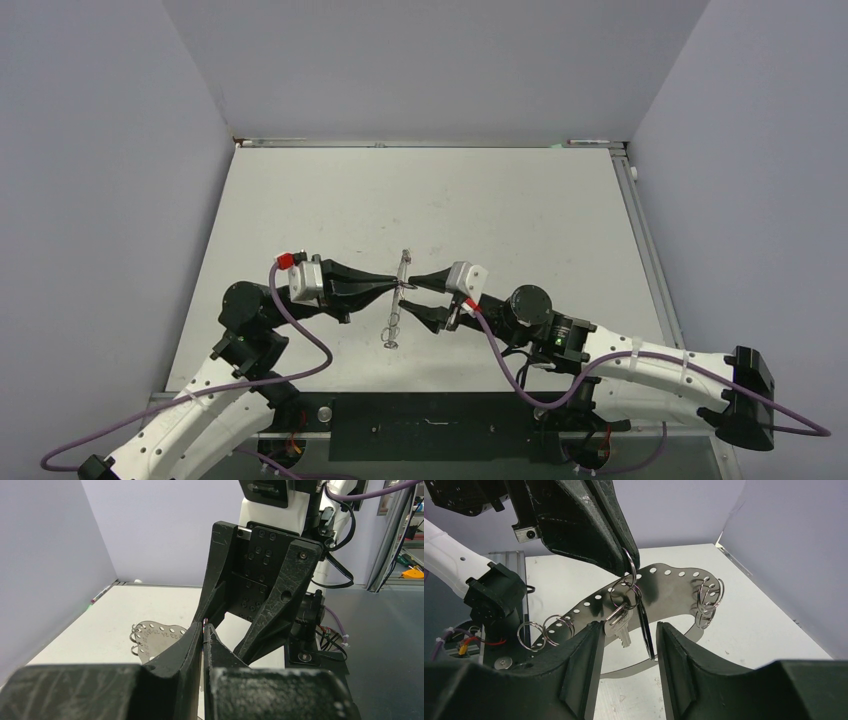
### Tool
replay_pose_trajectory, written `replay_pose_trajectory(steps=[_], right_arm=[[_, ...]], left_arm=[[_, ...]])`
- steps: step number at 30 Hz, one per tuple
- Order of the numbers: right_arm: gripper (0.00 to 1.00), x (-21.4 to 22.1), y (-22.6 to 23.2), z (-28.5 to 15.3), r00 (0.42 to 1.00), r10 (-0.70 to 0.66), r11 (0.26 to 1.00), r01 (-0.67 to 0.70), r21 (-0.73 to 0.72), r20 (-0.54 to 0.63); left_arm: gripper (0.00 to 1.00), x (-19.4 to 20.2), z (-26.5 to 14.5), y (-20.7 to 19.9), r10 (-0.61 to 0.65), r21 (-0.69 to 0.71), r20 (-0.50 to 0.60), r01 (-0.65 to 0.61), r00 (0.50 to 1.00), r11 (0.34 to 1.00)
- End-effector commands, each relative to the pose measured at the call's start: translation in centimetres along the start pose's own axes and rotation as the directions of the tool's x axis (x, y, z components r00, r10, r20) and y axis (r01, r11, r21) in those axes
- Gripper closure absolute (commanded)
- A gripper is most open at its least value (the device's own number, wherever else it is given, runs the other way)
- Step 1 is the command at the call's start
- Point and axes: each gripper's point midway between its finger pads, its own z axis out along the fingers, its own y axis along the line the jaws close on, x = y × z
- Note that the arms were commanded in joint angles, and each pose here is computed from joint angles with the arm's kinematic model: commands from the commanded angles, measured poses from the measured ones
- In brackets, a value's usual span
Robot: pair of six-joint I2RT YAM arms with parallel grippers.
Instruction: Put the keys on the keyring
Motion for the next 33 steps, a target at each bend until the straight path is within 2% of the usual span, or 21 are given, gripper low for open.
replay_pose_trajectory(steps=[1,14,19,24,33], right_arm=[[0.58,-3.4,-0.5,0.7,0.995,-0.011,1.000,0.009,0.017,0.103],[0.66,-3.3,-0.2,1.1,0.993,0.000,1.000,-0.001,0.005,0.115],[0.83,-3.3,0.1,1.2,0.994,0.001,1.000,0.000,-0.012,0.110],[0.92,-3.4,0.1,1.0,0.995,0.003,1.000,-0.002,-0.013,0.105],[0.95,-4.5,0.2,0.5,0.997,-0.011,0.999,0.013,-0.035,0.072]], left_arm=[[1.00,-1.7,0.0,-0.1,0.043,0.001,0.048,-0.043,0.998,0.999],[1.00,-1.7,0.0,-0.1,0.043,0.002,0.048,-0.043,0.998,0.999],[1.00,-1.7,0.0,-0.1,0.042,0.001,0.048,-0.043,0.998,0.999],[1.00,-1.7,0.1,-0.1,0.042,0.002,0.048,-0.043,0.998,0.999],[1.00,-1.5,0.1,-0.2,0.042,0.014,0.037,-0.042,0.998,0.999]])
